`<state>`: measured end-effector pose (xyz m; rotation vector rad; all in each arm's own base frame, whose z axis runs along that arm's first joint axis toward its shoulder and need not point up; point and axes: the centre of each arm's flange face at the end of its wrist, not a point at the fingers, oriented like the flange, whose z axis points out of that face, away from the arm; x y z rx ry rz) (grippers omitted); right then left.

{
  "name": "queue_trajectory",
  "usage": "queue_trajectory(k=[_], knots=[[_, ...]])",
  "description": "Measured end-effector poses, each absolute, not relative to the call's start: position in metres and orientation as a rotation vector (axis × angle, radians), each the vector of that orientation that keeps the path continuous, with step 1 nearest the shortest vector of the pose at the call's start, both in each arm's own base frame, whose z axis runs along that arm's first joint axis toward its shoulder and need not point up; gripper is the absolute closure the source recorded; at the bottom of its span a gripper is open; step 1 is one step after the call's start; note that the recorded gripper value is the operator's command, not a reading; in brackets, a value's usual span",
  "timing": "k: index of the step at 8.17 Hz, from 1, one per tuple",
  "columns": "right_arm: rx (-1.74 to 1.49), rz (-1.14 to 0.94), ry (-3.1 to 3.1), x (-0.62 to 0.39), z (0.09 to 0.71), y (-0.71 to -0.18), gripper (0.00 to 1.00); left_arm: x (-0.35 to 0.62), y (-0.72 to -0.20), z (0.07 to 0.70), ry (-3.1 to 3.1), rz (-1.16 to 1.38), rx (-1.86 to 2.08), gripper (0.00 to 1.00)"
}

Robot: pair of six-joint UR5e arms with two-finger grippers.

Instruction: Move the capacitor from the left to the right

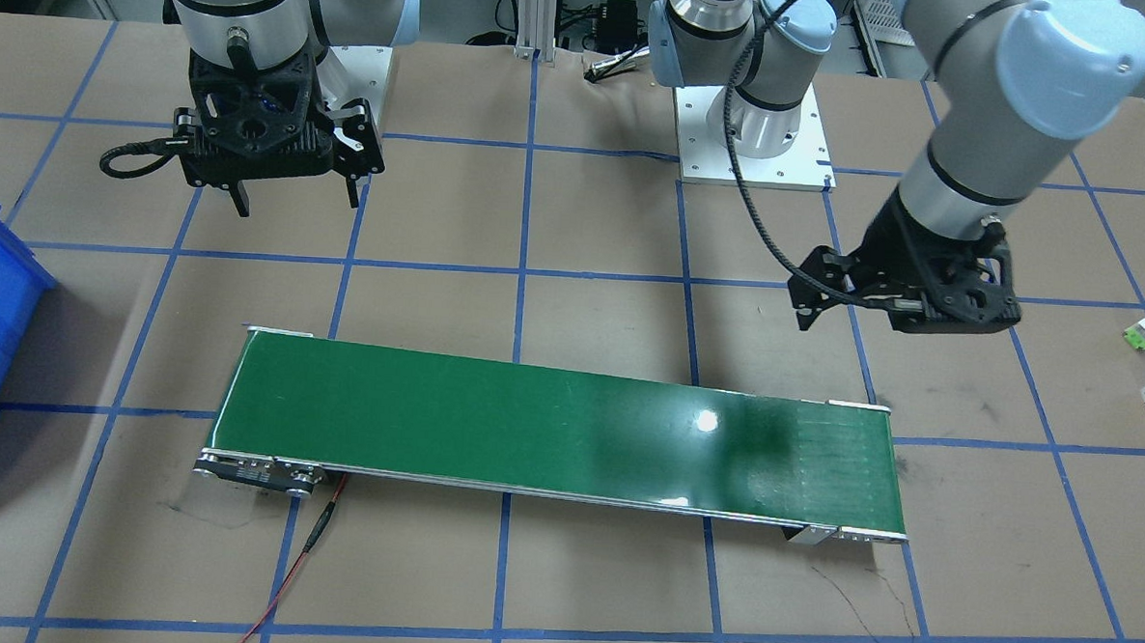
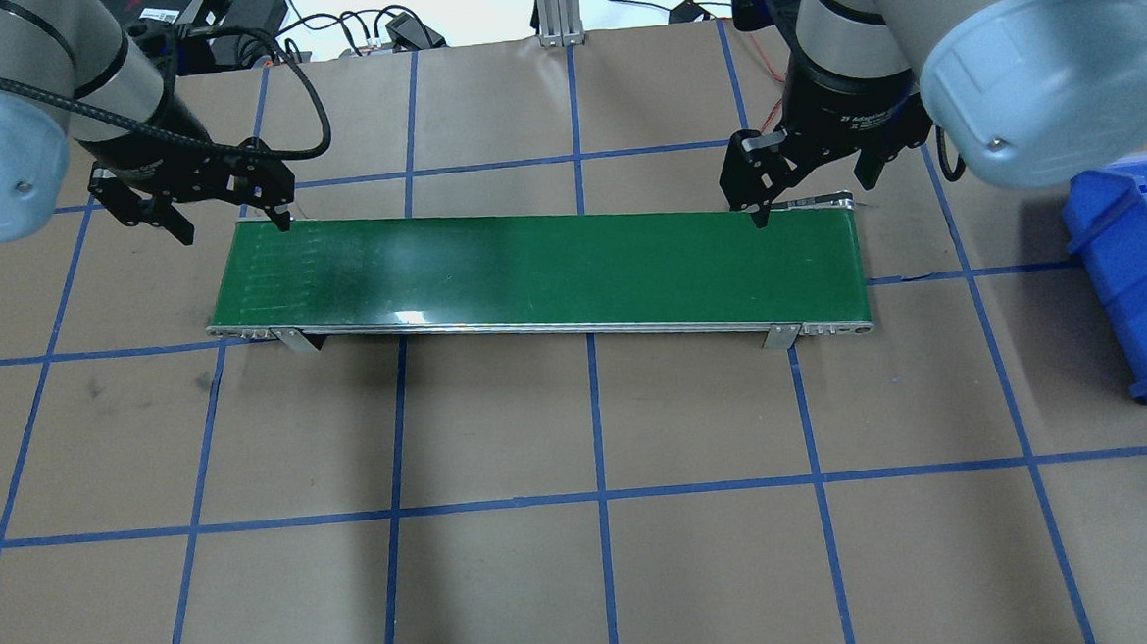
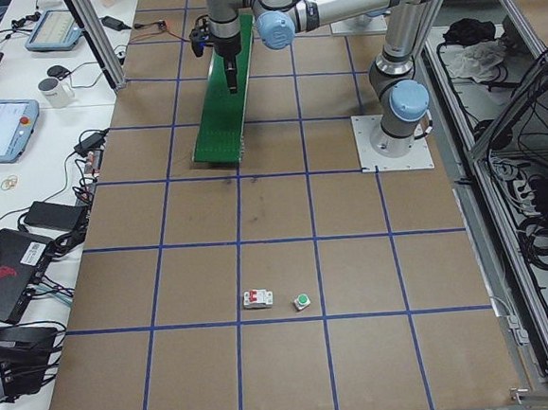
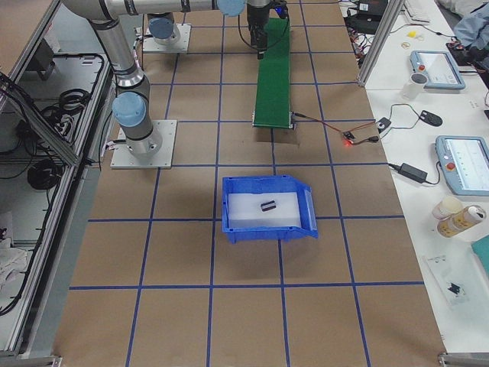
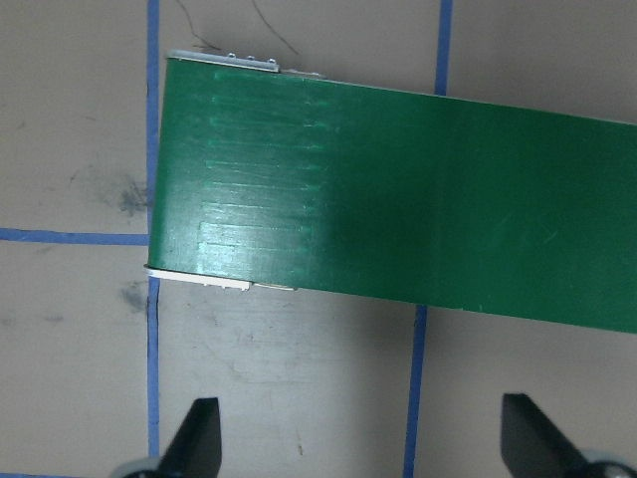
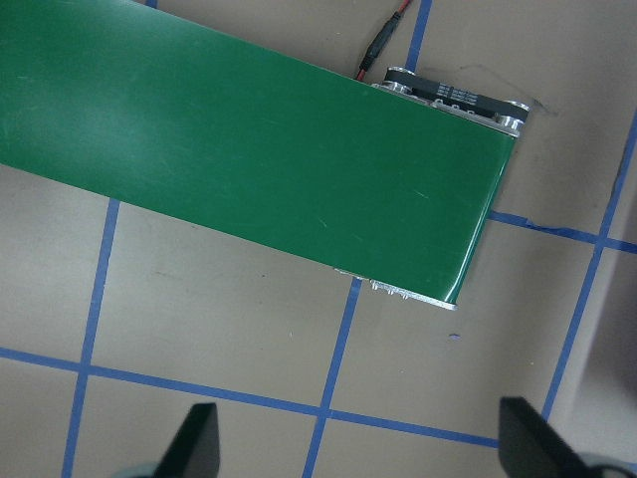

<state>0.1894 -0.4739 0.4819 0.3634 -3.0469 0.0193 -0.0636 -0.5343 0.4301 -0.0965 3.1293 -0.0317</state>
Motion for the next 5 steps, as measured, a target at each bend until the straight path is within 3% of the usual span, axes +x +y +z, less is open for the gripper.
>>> queue_trajectory(k=[5], knots=[[0.363,0.026,-3.048,0.19,0.483,-0.474,0.0,-0.087,-0.531,0.431,3.127,-0.068,-0.067,0.0]])
